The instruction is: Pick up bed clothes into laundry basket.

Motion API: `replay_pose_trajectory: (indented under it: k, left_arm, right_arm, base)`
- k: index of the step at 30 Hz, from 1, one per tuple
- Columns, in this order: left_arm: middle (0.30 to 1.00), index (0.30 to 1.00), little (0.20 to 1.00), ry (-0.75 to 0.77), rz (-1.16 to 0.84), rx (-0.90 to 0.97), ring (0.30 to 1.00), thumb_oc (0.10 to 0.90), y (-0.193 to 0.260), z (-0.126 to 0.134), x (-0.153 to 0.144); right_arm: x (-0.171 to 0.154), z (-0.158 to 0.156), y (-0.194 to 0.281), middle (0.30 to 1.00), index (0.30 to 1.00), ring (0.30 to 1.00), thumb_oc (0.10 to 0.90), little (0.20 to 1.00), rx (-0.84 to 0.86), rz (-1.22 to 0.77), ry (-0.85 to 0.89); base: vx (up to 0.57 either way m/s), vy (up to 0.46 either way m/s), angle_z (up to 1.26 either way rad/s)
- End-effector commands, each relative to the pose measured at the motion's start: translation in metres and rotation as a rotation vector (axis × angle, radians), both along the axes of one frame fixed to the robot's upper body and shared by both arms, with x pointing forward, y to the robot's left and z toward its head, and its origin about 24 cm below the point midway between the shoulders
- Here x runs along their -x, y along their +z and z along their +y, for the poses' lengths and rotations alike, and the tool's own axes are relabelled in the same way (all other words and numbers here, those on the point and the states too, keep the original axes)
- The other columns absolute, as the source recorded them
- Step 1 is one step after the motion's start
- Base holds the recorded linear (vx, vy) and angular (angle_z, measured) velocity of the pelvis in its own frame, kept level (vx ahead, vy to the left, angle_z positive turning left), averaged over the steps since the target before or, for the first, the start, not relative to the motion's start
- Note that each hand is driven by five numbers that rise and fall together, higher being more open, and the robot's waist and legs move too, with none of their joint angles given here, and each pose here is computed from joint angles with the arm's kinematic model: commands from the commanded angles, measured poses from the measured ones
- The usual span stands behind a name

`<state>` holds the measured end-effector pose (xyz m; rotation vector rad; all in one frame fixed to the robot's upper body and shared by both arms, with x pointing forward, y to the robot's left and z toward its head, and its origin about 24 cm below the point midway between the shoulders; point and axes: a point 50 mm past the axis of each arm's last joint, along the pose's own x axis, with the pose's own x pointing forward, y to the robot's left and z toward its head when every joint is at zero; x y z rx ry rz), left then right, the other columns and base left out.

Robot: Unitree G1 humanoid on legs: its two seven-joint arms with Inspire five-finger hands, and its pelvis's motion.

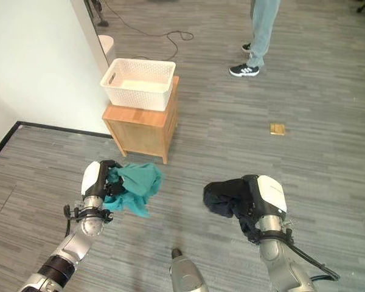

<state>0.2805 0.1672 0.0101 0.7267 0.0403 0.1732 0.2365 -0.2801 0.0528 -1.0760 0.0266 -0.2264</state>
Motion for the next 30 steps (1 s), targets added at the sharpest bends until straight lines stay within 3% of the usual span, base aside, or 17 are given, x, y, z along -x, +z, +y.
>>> replay_pose_trajectory:
  k: [1, 9, 16, 17, 21, 22, 23, 26, 27, 28, 29, 30]
  left_arm:
    - [0.300, 0.300, 0.300, -0.012, -0.252, 0.059, 0.300, 0.400, 0.046, 0.002, -0.010]
    - [0.300, 0.300, 0.300, -0.078, -0.248, 0.165, 0.300, 0.400, 0.043, -0.022, -0.005]
    - [0.300, 0.300, 0.300, -0.156, -0.296, 0.240, 0.300, 0.400, 0.057, -0.042, -0.002]
    - [0.300, 0.300, 0.300, -0.150, -0.321, 0.210, 0.300, 0.400, 0.064, -0.038, -0.009]
    - [0.300, 0.300, 0.300, -0.132, -0.352, 0.180, 0.300, 0.400, 0.071, -0.035, -0.017]
    - [0.300, 0.300, 0.300, -0.151, -0.376, 0.169, 0.300, 0.400, 0.075, -0.036, -0.015]
    - [0.300, 0.300, 0.300, -0.166, -0.384, 0.170, 0.300, 0.400, 0.077, -0.038, -0.014]
    - [0.300, 0.300, 0.300, -0.171, -0.361, 0.175, 0.300, 0.400, 0.070, -0.043, -0.010]
    - [0.300, 0.300, 0.300, -0.176, -0.352, 0.163, 0.300, 0.400, 0.070, -0.041, -0.010]
    - [0.300, 0.300, 0.300, -0.184, -0.343, 0.156, 0.300, 0.400, 0.068, -0.044, -0.013]
    - [0.300, 0.300, 0.300, -0.156, -0.333, 0.148, 0.300, 0.400, 0.063, -0.039, -0.010]
    - [0.300, 0.300, 0.300, -0.130, -0.290, 0.140, 0.300, 0.400, 0.051, -0.034, -0.006]
  right_arm:
    - [-0.011, -0.005, 0.065, 0.300, 0.300, 0.300, 0.400, 0.300, 0.055, -0.279, 0.047]
    - [-0.016, -0.001, 0.043, 0.300, 0.300, 0.300, 0.400, 0.300, 0.040, -0.214, 0.039]
    - [-0.019, 0.027, 0.013, 0.300, 0.300, 0.300, 0.400, 0.300, 0.060, -0.120, 0.093]
    - [-0.030, 0.046, 0.037, 0.300, 0.300, 0.300, 0.400, 0.300, 0.049, -0.233, 0.163]
    - [-0.028, 0.056, 0.046, 0.300, 0.300, 0.300, 0.400, 0.300, 0.018, -0.294, 0.198]
    - [-0.023, 0.073, 0.054, 0.300, 0.300, 0.300, 0.400, 0.300, -0.139, -0.347, 0.301]
    - [-0.022, 0.074, 0.053, 0.300, 0.300, 0.300, 0.400, 0.300, -0.165, -0.358, 0.297]
    - [-0.016, 0.071, 0.039, 0.300, 0.300, 0.300, 0.400, 0.300, -0.176, -0.327, 0.252]
    - [-0.014, 0.079, 0.081, 0.300, 0.300, 0.300, 0.400, 0.300, -0.058, -0.464, 0.336]
    - [-0.021, 0.069, 0.060, 0.300, 0.300, 0.300, 0.400, 0.300, -0.030, -0.347, 0.292]
    - [-0.003, 0.033, 0.025, 0.300, 0.300, 0.300, 0.400, 0.300, -0.026, -0.210, 0.134]
    - [-0.002, 0.011, 0.023, 0.300, 0.300, 0.300, 0.400, 0.300, 0.039, -0.207, 0.052]
  base:
    - [0.49, -0.423, -0.31]
    - [0.56, -0.066, -0.22]
    - [0.53, -0.080, -1.10]
    - [0.55, -0.159, -0.60]
    - [0.35, -0.071, -0.90]
    - [0.33, -0.079, -0.18]
    - [0.48, -0.111, -0.11]
    - [0.40, -0.134, 0.59]
    - [0.31, -0.179, 0.81]
    - [0.32, -0.198, 0.76]
    - [0.33, -0.183, 0.68]
    - [0.25, -0.136, 0.58]
